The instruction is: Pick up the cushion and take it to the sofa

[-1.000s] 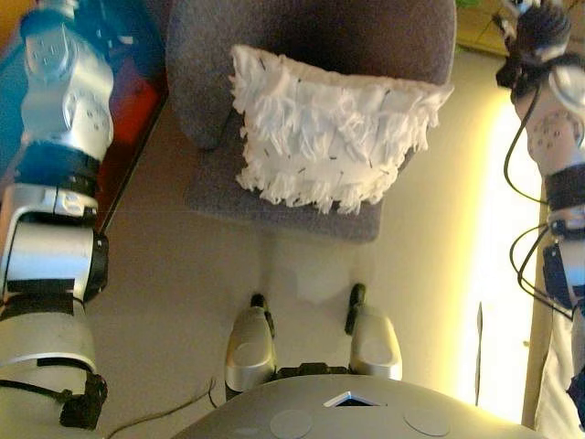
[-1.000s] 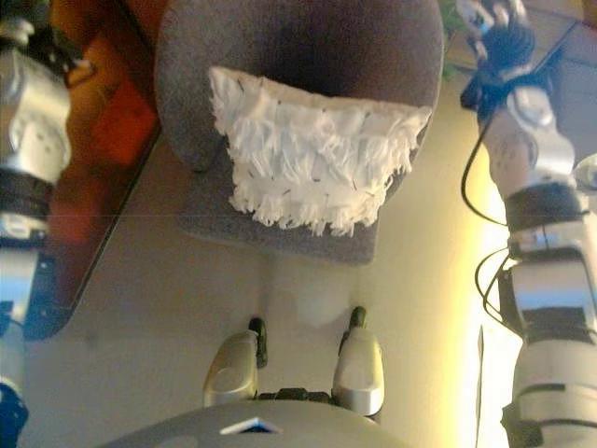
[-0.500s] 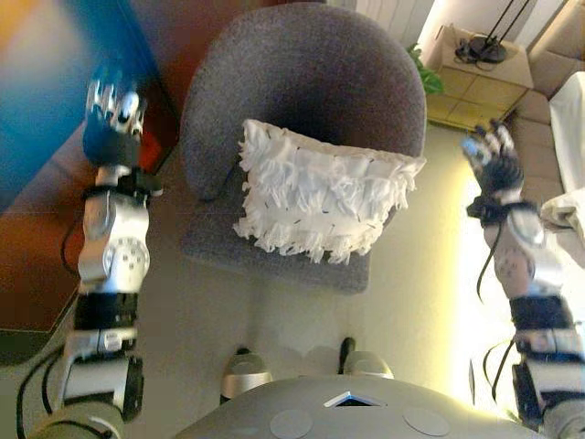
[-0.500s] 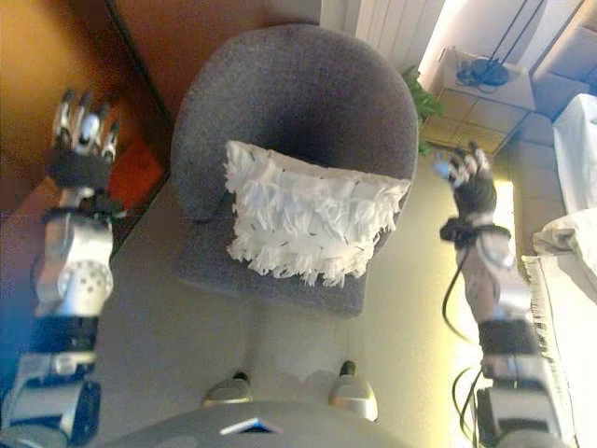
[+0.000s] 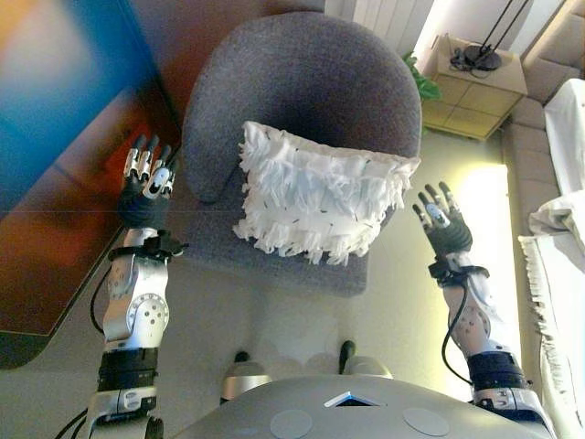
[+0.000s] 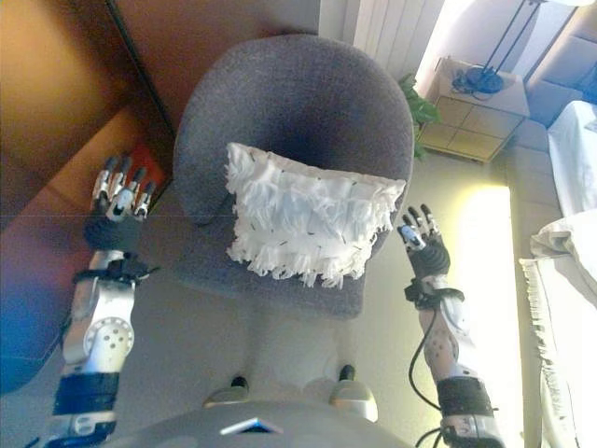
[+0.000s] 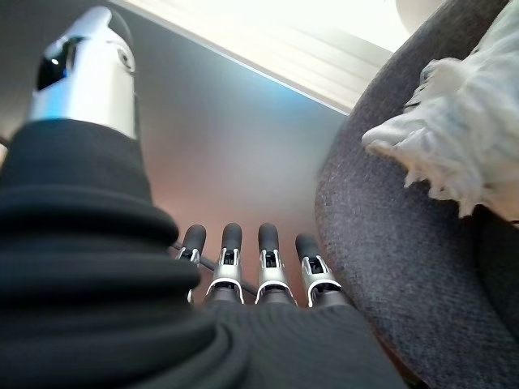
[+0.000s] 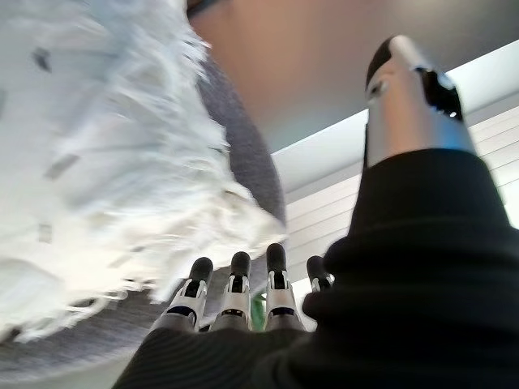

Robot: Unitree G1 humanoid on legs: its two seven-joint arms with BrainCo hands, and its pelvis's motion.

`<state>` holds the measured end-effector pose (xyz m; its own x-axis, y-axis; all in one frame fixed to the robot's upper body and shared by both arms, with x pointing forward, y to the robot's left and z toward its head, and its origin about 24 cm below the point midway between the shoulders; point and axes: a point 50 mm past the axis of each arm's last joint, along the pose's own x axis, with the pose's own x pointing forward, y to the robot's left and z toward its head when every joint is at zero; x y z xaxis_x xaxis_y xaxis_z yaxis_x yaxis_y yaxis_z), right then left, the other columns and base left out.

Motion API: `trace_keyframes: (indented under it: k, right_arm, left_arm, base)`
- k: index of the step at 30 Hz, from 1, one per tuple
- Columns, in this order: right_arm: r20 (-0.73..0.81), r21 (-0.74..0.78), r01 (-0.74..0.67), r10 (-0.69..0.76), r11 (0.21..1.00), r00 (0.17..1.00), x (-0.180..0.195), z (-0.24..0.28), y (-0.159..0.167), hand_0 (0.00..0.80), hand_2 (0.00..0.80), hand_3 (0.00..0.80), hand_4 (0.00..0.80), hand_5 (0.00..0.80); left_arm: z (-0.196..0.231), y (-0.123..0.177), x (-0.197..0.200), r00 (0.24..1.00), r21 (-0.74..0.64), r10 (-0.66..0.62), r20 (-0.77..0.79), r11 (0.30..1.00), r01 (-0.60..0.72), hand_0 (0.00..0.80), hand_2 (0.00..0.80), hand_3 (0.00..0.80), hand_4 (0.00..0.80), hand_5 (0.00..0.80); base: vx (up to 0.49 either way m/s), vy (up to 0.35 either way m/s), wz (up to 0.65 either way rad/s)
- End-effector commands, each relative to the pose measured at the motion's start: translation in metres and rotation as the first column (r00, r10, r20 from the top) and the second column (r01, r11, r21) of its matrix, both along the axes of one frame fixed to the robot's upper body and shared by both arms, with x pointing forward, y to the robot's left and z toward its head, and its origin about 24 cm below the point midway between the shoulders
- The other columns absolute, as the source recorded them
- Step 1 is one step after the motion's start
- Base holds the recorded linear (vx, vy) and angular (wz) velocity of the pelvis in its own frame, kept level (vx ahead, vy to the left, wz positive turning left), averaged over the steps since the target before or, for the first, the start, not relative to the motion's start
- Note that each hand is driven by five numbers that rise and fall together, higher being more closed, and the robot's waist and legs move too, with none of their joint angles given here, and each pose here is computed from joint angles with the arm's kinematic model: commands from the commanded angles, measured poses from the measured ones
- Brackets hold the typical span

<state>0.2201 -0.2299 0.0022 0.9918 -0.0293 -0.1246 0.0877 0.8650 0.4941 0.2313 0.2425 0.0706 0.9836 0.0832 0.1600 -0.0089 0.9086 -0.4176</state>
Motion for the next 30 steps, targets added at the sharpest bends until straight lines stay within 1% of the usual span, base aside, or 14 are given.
trace_keyframes:
  k: [1,3,5,8,13,17,22,30]
  right_arm:
    - [0.170,0.153,-0.004,-0.023,0.988,0.985,0.006,0.017,0.003,0.000,0.000,0.000,0.000,0.000]
    - [0.173,0.263,0.009,-0.056,0.965,0.983,0.005,0.011,0.009,0.000,0.000,0.000,0.000,0.000]
    - [0.189,0.307,0.012,-0.074,0.952,0.979,0.003,0.009,0.014,0.000,0.000,0.000,0.000,0.000]
    - [0.201,0.315,0.003,-0.070,0.949,0.977,0.001,0.008,0.018,0.000,0.000,0.000,0.000,0.000]
    - [0.196,0.303,-0.005,-0.057,0.953,0.979,0.004,0.009,0.021,0.000,0.000,0.000,0.000,0.000]
    - [0.179,0.335,-0.011,-0.052,0.942,0.983,0.002,0.004,0.024,0.000,0.000,0.000,0.000,0.000]
    - [0.150,0.336,-0.029,-0.023,0.941,0.988,-0.001,-0.002,0.031,0.000,0.000,0.000,0.000,0.000]
    - [0.169,0.331,-0.048,-0.009,0.942,0.986,-0.001,0.001,0.032,0.000,0.000,0.000,0.000,0.000]
  left_arm:
    - [0.014,-0.013,0.001,0.991,0.053,-0.096,0.095,0.994,0.091,0.000,0.000,0.000,0.000,0.000]
    - [0.005,-0.017,-0.001,0.993,0.007,-0.101,0.066,0.995,0.100,0.000,0.000,0.000,0.000,0.000]
    - [0.000,-0.021,-0.002,0.992,-0.031,-0.108,0.063,0.993,0.110,0.000,0.000,0.000,0.000,0.000]
    - [-0.001,-0.024,-0.005,0.991,-0.063,-0.117,0.068,0.991,0.122,0.000,0.000,0.000,0.000,0.000]
    - [0.001,-0.033,-0.002,0.985,-0.050,-0.154,0.073,0.986,0.158,0.000,0.000,0.000,0.000,0.000]
    - [-0.003,-0.033,-0.001,0.985,-0.092,-0.166,0.052,0.981,0.170,0.000,0.000,0.000,0.000,0.000]
    - [-0.009,-0.036,-0.003,0.985,-0.095,-0.173,0.025,0.980,0.175,0.000,0.000,0.000,0.000,0.000]
    - [-0.009,-0.037,-0.004,0.982,-0.080,-0.189,0.022,0.979,0.190,0.000,0.000,0.000,0.000,0.000]
  base:
    - [-0.075,-0.002,-0.01]
    - [-0.068,0.000,-0.01]
    - [-0.048,0.000,-0.01]
    - [-0.014,0.001,0.00]
    - [-0.021,-0.001,0.01]
    - [0.000,0.000,0.00]
    - [0.000,0.000,0.00]
    - [0.000,0.000,0.00]
